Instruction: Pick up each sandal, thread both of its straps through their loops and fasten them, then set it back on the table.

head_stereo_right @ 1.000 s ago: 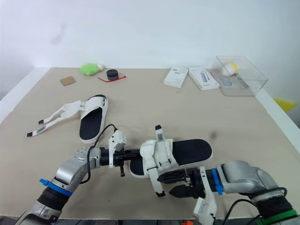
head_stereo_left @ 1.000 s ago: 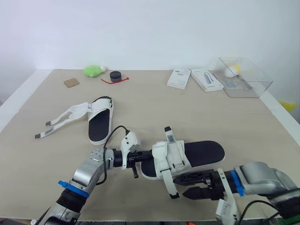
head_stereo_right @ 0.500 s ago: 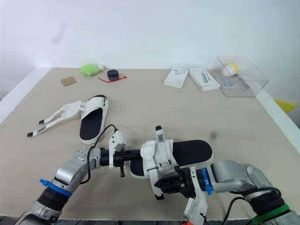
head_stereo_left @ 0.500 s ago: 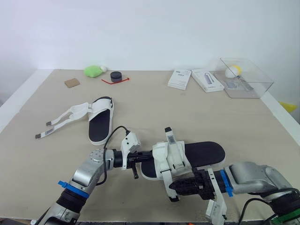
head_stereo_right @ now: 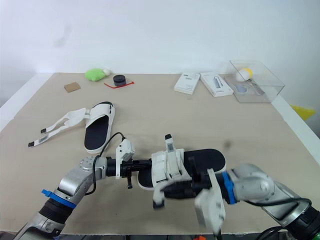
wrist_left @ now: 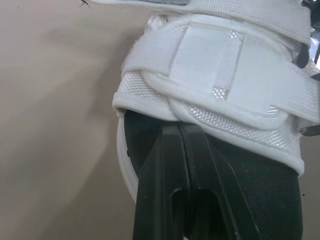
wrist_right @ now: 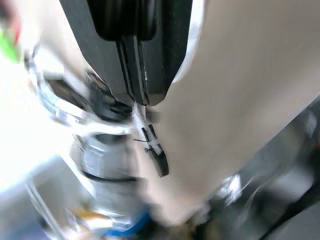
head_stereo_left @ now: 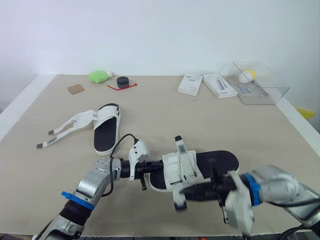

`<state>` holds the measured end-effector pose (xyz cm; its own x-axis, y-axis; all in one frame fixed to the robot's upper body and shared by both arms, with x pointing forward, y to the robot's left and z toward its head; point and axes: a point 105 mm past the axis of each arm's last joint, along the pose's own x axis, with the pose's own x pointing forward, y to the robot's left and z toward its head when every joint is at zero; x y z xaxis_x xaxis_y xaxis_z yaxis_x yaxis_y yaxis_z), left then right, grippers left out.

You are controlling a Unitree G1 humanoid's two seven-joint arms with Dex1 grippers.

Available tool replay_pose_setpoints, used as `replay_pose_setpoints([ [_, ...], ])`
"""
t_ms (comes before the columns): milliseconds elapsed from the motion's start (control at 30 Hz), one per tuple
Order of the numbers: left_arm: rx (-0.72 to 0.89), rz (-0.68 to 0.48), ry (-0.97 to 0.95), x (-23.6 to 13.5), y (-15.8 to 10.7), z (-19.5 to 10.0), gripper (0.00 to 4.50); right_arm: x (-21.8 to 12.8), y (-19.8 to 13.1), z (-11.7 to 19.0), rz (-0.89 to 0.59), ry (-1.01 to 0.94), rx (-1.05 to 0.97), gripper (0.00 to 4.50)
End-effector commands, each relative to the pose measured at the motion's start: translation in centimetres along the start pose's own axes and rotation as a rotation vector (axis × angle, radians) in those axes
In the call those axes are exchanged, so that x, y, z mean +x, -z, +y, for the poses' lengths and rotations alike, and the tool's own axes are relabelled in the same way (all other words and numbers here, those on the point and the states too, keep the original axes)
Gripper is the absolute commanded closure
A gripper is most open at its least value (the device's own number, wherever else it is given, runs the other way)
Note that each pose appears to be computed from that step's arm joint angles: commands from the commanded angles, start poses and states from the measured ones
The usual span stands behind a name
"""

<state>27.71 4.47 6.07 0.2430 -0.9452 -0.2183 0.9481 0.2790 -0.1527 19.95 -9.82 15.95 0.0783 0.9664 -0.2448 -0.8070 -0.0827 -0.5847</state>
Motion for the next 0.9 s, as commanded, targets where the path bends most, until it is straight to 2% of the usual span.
replay_pose_setpoints([
  [33, -0.093, 0.151, -0.042, -0.7, 4.3, 0.3, 4.5, 0.4, -1.2, -2.3, -0.055, 0.085, 0.225, 4.41],
  [167, -0.094, 0.15, -0.044, -0.7, 4.4, 0.2, 4.5, 0.5, 0.9, -4.6, 0.025, 0.187, 0.464, 4.41],
  [367, -0.094, 0.15, -0.048, -0.7, 4.4, 0.3, 4.5, 0.7, 2.4, -6.8, 0.129, 0.255, 0.63, 4.41],
  [667, -0.089, 0.148, -0.045, -0.6, 4.3, 0.3, 4.5, 1.4, 2.8, -8.7, 0.243, 0.272, 0.754, 4.41],
  [900, -0.09, 0.145, -0.045, -0.6, 4.2, 0.3, 4.5, 1.7, 4.4, -8.0, 0.361, 0.285, 0.807, 4.41],
])
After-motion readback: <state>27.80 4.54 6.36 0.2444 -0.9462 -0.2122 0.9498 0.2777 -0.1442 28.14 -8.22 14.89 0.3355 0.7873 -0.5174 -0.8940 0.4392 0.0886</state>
